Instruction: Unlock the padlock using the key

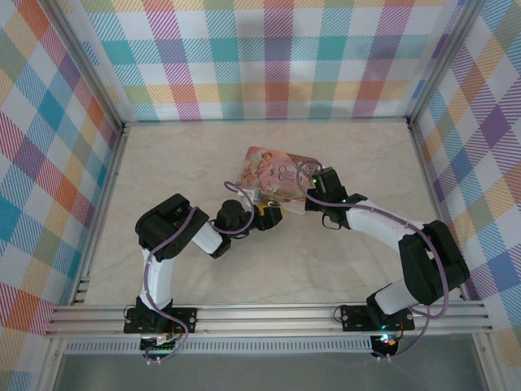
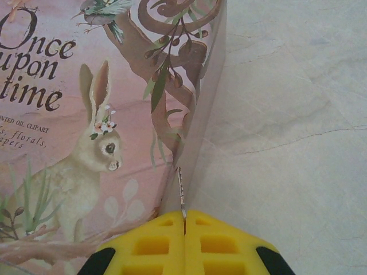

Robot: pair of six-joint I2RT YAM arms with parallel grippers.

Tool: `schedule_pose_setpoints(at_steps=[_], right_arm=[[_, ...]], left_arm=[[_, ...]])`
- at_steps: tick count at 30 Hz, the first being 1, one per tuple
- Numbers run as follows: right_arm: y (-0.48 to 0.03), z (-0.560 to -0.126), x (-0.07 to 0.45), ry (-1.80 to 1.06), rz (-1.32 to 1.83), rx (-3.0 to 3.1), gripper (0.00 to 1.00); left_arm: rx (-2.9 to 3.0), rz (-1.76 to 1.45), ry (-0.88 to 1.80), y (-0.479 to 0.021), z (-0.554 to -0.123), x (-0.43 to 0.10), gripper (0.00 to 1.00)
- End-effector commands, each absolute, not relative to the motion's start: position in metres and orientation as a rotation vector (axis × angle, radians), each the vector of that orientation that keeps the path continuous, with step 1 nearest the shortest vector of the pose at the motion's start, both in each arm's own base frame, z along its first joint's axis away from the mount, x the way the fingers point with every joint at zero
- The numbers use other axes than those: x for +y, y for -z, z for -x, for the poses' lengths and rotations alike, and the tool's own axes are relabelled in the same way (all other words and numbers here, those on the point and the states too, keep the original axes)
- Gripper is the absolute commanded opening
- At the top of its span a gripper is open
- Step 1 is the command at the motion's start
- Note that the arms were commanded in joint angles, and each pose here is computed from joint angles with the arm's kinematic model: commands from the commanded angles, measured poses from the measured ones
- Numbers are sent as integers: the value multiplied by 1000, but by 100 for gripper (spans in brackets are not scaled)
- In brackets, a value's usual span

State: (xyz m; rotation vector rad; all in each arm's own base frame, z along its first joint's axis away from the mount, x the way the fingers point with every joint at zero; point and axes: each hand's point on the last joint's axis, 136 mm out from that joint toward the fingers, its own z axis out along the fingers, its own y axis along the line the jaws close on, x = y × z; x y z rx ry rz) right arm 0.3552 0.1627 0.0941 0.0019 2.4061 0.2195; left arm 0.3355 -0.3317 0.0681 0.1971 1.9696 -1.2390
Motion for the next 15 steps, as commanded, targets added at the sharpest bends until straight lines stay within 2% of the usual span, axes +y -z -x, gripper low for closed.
schedule_pose_setpoints(at_steps=[1,15], right_arm=[[-101,-358,170,-249,12,2385,0],[-104,-356,169,-247,11,2380,0]], left_arm=[[1875,-229,1308,-89,-332,-335,65],[1853,-187,1333,-93,-330,-330,60]])
